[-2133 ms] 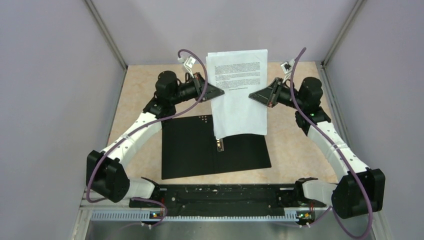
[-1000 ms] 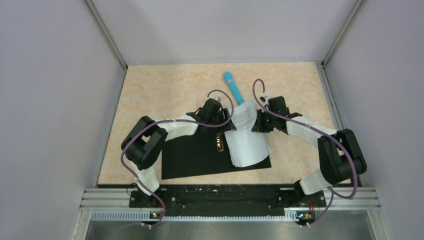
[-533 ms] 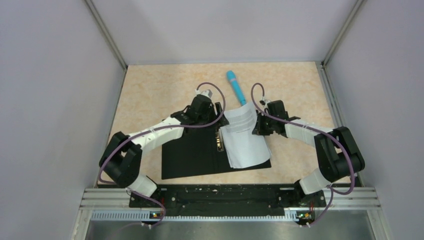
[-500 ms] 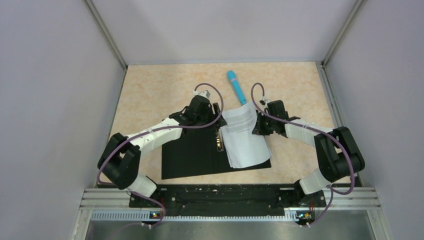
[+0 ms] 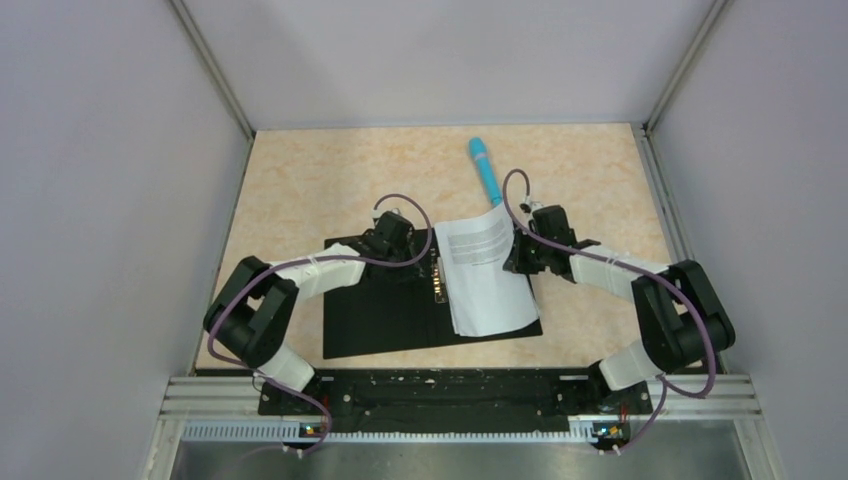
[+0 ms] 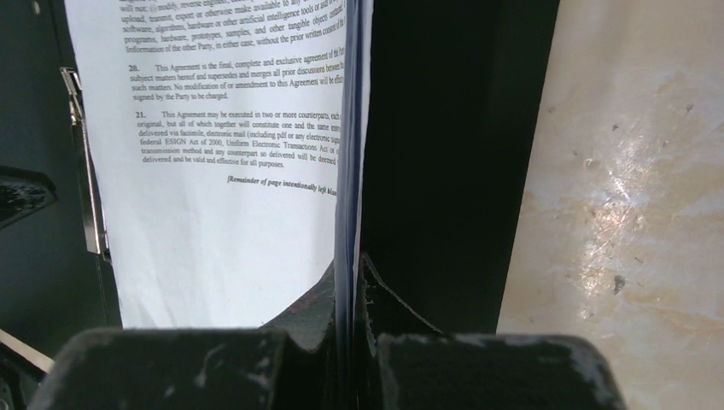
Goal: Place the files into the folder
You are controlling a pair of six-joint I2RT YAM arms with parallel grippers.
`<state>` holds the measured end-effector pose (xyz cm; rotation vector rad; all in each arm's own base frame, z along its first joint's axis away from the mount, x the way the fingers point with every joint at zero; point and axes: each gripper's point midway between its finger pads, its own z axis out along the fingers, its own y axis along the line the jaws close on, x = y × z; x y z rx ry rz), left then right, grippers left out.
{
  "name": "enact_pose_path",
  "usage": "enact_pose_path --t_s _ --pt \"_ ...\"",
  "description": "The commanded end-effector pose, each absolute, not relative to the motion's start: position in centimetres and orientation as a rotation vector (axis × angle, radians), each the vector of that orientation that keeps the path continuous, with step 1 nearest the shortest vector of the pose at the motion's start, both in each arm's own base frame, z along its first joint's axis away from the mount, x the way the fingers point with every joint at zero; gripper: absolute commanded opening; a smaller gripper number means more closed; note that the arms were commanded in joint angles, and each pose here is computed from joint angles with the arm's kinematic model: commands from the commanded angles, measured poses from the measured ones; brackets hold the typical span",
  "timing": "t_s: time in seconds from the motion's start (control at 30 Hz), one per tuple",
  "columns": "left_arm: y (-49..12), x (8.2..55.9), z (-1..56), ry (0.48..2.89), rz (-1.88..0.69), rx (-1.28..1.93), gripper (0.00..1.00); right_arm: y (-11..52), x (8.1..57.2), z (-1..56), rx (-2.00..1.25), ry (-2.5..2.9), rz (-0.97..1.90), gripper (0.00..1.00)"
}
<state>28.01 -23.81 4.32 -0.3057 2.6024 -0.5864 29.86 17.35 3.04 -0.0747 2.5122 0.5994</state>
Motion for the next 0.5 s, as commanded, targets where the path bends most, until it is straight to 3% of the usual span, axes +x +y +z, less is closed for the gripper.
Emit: enact_pose_path --t_s 0.0,0.47 --pt "-24.7 28.2 4.0 2.592 -0.642 -0.328 0.29 17.7 30.6 5.3 -0.07 2.401 0.589 0.0" --pt "-25.7 29.8 5.1 2.59 -0.635 -0.286 0.3 19.2 29.6 6.4 -0.208 2.3 0.609 0.0"
